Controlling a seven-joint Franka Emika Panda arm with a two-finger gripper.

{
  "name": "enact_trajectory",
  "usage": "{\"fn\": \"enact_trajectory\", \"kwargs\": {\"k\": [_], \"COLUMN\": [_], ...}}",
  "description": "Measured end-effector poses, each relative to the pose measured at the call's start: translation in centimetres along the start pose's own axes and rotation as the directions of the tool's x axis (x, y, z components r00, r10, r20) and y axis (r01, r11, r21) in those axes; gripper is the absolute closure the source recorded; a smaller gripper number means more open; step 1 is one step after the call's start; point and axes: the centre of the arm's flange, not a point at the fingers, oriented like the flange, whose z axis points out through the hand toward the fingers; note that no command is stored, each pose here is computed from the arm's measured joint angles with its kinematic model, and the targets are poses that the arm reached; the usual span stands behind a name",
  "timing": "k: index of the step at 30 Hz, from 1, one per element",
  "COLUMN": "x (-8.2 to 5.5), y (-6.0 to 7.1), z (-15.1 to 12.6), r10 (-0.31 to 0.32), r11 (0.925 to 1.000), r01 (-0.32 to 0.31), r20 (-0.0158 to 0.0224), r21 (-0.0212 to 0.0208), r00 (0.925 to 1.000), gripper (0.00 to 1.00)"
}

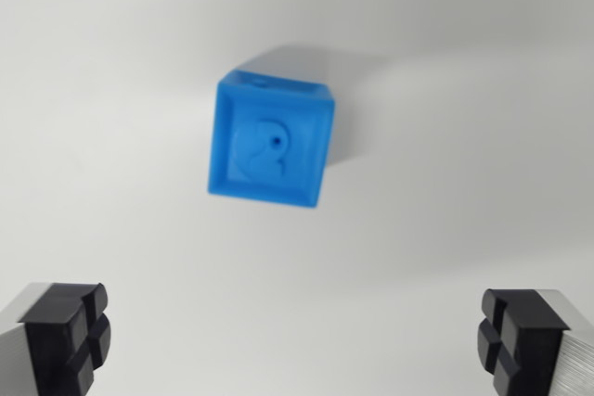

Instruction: Stack cube

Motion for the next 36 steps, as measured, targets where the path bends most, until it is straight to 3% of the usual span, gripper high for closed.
{"fn": "enact_trajectory", "kwargs": {"k": [7, 13, 21, 33, 36], "x": [-0.3, -0.4, -0.4, -0.4, -0.4], "y": [-1.0, -1.2, -1.3, -1.4, -1.4], "z": [2.9, 5.0, 8.6, 12.6, 13.5], "r10": [0.056, 0.066, 0.066, 0.066, 0.066], "r11": [0.9984, 0.9977, 0.9977, 0.9977, 0.9977], "r01": [-0.056, -0.066, -0.066, -0.066, -0.066], "r20": [0.0014, 0.001, 0.0016, 0.0007, 0.0011], "r21": [0.0125, 0.0162, 0.0142, 0.0154, 0.0142], "r00": [0.9984, 0.9979, 0.9978, 0.9978, 0.9978], "gripper": [0.0, 0.0, 0.0, 0.0, 0.0]}}
